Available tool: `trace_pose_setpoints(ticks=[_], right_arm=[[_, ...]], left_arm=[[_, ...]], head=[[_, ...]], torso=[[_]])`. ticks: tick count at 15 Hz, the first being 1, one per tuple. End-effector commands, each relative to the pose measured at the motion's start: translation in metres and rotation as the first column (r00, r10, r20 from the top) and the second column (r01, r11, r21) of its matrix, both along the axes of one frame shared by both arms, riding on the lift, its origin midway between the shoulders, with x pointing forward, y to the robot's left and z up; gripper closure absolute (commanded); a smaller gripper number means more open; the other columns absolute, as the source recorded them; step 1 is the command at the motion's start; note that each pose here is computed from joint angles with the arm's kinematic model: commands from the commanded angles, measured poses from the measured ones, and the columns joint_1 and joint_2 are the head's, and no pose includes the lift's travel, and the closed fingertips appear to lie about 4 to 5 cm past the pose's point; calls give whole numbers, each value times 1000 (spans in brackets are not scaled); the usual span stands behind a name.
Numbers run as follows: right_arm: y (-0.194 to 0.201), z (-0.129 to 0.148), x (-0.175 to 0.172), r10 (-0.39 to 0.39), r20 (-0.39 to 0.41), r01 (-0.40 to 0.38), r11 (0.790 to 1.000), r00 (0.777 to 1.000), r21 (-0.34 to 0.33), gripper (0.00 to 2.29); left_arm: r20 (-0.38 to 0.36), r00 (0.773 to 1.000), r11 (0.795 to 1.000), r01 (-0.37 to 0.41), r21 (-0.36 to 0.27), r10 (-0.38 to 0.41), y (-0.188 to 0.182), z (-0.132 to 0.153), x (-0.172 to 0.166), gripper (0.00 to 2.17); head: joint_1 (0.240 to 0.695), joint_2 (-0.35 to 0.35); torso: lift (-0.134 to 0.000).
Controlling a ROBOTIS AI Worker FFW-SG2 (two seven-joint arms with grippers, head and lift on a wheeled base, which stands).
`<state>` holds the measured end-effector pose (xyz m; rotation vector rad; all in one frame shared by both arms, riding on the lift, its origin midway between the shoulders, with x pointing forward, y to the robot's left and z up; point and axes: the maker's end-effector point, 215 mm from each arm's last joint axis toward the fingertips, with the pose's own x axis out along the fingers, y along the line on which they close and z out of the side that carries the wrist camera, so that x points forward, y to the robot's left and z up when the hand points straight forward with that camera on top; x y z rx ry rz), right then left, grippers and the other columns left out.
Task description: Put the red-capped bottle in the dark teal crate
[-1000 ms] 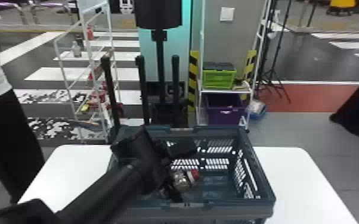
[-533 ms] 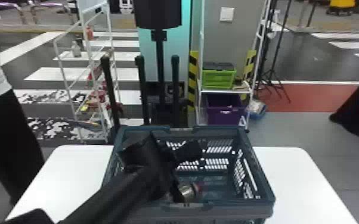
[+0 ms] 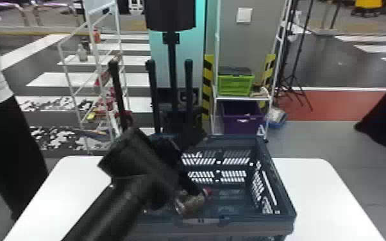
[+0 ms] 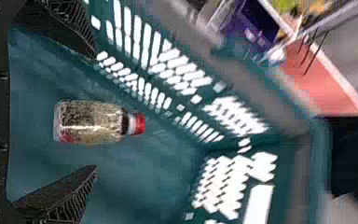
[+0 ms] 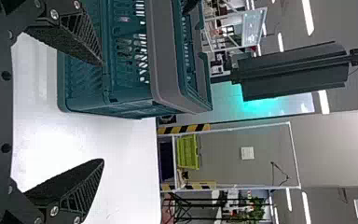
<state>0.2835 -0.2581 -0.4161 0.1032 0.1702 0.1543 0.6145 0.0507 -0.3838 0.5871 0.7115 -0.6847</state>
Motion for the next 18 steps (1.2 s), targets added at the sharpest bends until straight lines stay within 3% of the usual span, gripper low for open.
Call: trace_pose_setpoints(ticks=[1,4,7,10,12,13,14,15,16,18], right_arm=[[-1,-8,1,8,-28,-8,1000,1000,-6,151],[-1,-8,2,12,-32,-12,1000,999,-8,151],[4,0,5,20,-23,-20,1000,1000,-4,151],[5,5,6,26,-14,-26,1000,1000,-5,151],[4,7,6,24,-7,-25,1000,1000,-7,151],[4,8,6,24,-4,-24,1000,1000,-7,151],[3,9,6,23,-1,-23,1000,1000,-8,151],[4,10,6,21,1,-21,1000,1000,-6,151],[4,10,6,23,1,-23,1000,1000,-9,151],[5,11,7,23,4,-23,1000,1000,-11,151]], left_arm=[[99,991,990,-80,-114,91,22,54,-2,36],[255,945,963,-147,-224,204,61,116,-22,36],[394,837,914,-269,-305,378,120,163,-72,36],[422,722,832,-419,-364,548,187,155,-142,33],[501,608,785,-418,-457,616,215,161,-182,33],[527,569,773,-407,-487,631,219,158,-199,33],[583,498,765,-362,-532,642,220,165,-221,33],[594,461,749,-331,-574,659,218,160,-241,33],[592,440,734,-319,-600,675,217,150,-256,33],[558,421,691,-305,-656,715,213,117,-282,33]], head=[[499,0],[499,0],[499,0],[499,0],[499,0],[499,0],[499,0],[499,0],[499,0],[499,0]], torso=[[0],[0],[0],[0],[0],[0],[0],[0],[0],[0]])
